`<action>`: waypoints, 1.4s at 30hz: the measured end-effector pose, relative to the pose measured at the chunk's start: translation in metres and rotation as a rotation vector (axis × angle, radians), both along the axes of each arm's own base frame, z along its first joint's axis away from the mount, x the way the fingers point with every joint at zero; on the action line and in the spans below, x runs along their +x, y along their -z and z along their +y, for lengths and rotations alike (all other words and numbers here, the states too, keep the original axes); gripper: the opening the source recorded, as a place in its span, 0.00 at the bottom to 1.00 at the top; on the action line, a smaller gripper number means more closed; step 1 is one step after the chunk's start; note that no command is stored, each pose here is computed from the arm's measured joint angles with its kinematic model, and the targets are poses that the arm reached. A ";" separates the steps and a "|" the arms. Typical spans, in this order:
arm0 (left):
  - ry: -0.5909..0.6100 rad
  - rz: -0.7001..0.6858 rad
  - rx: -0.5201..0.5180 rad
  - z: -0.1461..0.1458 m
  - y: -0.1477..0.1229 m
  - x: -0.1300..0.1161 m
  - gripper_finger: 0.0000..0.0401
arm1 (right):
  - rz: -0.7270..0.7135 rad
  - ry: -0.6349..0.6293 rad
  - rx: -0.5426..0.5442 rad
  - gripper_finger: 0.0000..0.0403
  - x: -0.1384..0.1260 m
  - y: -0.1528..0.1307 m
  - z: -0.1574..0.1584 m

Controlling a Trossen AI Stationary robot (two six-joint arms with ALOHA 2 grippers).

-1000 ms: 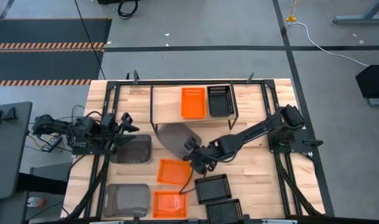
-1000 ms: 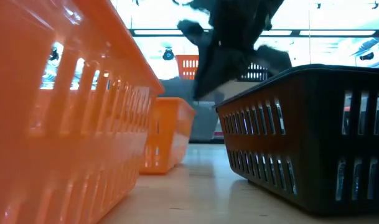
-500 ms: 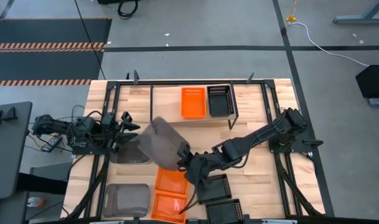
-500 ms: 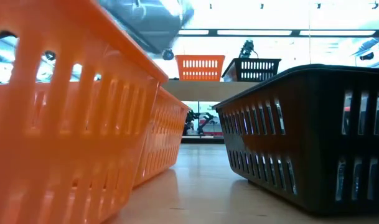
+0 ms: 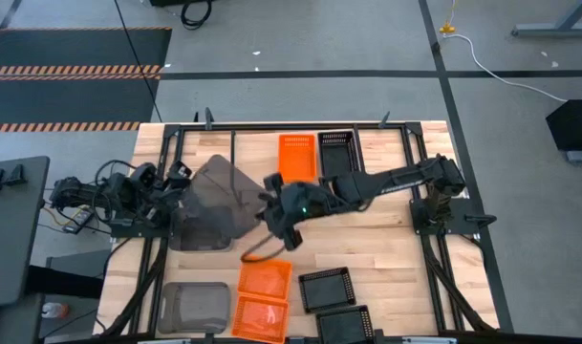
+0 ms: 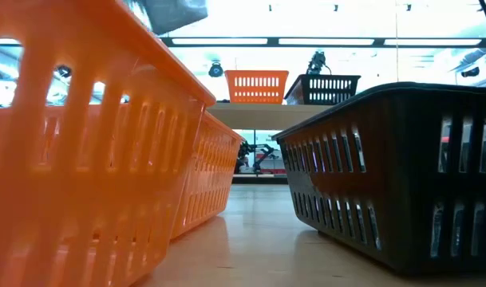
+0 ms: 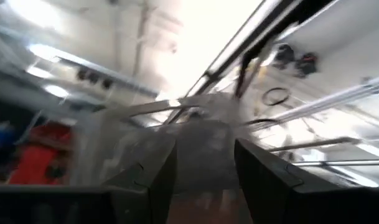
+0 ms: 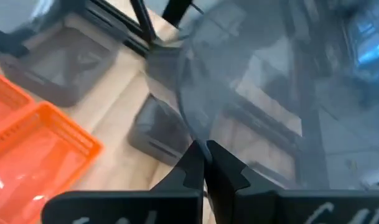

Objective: Stack baskets on shelf by color
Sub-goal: Put the top right black transparent bin on the shelf

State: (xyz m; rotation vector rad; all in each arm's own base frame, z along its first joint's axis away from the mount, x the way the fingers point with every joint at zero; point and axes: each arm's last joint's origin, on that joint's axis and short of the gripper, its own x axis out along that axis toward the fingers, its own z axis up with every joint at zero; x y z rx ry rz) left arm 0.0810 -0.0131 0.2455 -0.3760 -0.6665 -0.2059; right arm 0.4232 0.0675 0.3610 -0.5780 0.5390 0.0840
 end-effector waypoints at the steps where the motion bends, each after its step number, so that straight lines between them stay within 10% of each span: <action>1: 0.022 -0.028 0.024 -0.001 -0.001 -0.002 0.43 | 0.007 0.010 0.000 0.03 0.000 0.001 -0.003; 13: 0.090 -0.180 0.215 -0.005 -0.007 -0.009 0.43 | -0.003 0.149 -0.040 0.03 0.000 -0.001 -0.017; 42: 0.002 -0.089 0.257 -0.005 -0.001 -0.002 0.43 | 0.134 0.311 0.204 0.10 -0.005 0.012 -0.097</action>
